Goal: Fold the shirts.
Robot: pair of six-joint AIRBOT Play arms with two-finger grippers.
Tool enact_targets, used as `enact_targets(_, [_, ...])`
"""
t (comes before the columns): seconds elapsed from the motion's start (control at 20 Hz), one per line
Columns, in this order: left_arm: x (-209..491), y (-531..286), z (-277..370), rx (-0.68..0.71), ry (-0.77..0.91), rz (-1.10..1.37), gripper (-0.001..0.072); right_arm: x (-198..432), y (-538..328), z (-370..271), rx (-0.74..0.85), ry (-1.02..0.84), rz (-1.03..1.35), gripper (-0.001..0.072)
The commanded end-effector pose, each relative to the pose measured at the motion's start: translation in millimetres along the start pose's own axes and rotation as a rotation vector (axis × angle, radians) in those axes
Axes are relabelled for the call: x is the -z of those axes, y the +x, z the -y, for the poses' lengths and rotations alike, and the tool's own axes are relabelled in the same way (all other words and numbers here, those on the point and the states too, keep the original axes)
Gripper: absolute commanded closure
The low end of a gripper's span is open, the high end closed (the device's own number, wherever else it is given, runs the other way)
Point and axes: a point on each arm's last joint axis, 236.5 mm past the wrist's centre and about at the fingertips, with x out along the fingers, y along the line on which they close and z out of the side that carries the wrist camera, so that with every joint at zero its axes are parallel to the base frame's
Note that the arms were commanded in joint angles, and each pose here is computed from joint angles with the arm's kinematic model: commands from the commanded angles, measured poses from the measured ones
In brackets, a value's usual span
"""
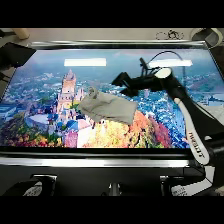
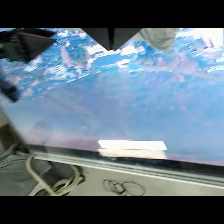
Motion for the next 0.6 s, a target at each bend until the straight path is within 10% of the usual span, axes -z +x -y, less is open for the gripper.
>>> enact_targets(0.0, [15.0,-1.8,-20.5,-0.080,0.015,-0.050,0.0681,28.8,-98.1,158.3,0.602,0.096,-0.134,0.0087])
enact_targets(0.55, [38.6,2.7,-23.6,-0.072,-0.025,-0.122,0.0681,54.3,57.4,134.0,0.249,0.211,-0.174,0.0086])
